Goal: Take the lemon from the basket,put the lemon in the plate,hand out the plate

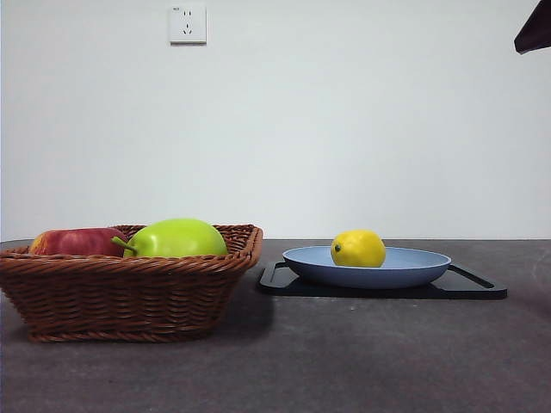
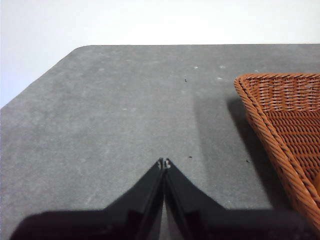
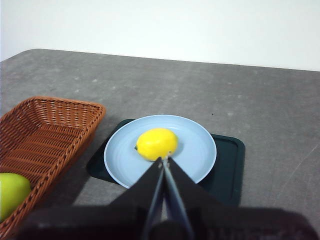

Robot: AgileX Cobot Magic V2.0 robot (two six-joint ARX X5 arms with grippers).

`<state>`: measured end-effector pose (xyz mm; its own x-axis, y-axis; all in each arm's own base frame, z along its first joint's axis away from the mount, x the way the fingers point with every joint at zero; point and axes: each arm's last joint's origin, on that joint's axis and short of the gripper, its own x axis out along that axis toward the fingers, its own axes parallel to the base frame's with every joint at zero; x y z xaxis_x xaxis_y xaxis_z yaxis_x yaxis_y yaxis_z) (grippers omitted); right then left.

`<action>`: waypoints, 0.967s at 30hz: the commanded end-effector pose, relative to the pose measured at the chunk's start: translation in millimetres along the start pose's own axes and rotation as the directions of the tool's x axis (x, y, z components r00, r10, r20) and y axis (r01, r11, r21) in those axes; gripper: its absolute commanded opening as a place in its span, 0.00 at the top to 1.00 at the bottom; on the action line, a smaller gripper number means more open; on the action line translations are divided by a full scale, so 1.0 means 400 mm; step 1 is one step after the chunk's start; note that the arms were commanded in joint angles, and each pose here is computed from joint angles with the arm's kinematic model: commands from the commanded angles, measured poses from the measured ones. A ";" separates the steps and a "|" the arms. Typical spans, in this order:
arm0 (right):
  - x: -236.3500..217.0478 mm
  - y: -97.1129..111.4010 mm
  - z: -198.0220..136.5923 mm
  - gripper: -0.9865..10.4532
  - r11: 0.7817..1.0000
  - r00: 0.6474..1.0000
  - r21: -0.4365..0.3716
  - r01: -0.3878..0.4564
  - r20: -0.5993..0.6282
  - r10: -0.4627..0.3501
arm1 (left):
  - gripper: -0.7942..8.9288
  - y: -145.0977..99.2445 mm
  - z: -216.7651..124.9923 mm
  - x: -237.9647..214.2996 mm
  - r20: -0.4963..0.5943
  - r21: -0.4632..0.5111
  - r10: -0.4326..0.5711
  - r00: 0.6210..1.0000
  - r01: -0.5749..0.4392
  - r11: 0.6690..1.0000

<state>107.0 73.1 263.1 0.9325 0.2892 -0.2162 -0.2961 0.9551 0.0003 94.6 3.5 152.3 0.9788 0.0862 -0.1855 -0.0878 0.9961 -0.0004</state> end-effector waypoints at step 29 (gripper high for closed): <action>-0.040 -0.039 -0.011 0.91 0.999 0.998 -0.021 0.043 0.036 -0.042 | 0.91 0.001 -0.005 0.002 0.002 -0.013 0.006 1.000 -0.006 1.000</action>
<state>96.0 54.0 264.7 0.9519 0.2495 -0.1780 -0.2574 0.9661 -0.0221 94.6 3.5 152.4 0.9790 0.0866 -0.1848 -0.0892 0.9960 -0.0060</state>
